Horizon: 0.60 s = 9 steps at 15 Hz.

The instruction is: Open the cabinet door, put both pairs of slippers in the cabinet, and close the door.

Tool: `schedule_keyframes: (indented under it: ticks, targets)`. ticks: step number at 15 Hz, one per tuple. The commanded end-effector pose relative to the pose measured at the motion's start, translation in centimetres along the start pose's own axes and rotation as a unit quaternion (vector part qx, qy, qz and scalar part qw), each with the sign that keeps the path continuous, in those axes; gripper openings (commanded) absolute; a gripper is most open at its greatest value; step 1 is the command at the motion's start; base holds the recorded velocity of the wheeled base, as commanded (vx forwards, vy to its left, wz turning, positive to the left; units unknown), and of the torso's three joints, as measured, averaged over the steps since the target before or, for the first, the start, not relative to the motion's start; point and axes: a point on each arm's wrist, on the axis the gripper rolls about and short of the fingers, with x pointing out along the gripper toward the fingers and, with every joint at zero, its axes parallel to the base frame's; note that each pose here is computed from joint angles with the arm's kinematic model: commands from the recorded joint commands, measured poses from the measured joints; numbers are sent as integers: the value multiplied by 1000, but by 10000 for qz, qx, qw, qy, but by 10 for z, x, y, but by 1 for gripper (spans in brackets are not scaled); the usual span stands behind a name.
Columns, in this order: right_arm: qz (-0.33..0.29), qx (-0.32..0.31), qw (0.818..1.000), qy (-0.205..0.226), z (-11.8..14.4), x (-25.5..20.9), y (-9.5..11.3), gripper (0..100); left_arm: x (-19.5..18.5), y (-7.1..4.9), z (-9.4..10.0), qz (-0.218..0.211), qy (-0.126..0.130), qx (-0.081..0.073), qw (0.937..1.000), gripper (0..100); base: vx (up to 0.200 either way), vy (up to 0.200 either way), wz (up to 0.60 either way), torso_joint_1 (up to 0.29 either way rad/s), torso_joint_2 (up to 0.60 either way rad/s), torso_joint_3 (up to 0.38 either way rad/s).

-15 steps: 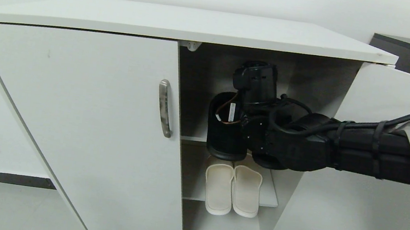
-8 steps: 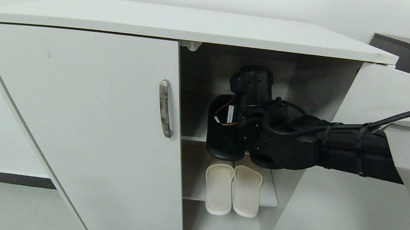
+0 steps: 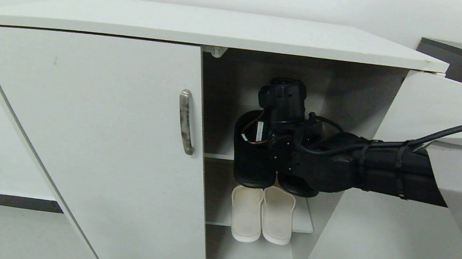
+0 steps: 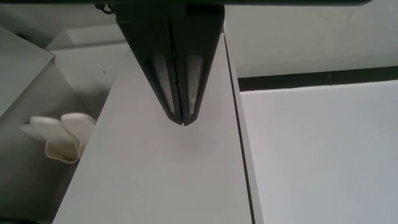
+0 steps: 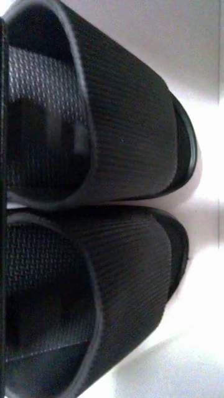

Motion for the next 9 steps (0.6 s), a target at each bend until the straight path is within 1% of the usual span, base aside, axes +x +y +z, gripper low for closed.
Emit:
schedule_keyframes:
  ticks: [1, 6, 7, 8, 9]
  targets:
    - [4, -24, 10000, 15, 0, -3, 0, 100, 0, 0, 0, 2, 6, 0, 10000, 0, 0, 0, 0, 0, 0, 0]
    - [258, -68, 9996, 21, 10, -47, -7, 100, 0, 0, 0, 2, 6, 0, 10000, 0, 0, 0, 0, 0, 0, 0]
    - [264, -68, 9996, 27, 10, -48, -7, 100, 0, 0, 0, 2, 6, 0, 10000, 0, 0, 0, 0, 0, 0, 0]
    - [395, -114, 9991, 80, 11, -70, -15, 100, 0, 0, 0, 2, 6, 0, 10000, 0, 0, 0, 0, 0, 0, 0]
    - [465, -97, 9988, 105, 10, -81, -19, 100, 0, 0, 0, 2, 6, 0, 10000, 0, 0, 0, 0, 0, 0, 0]
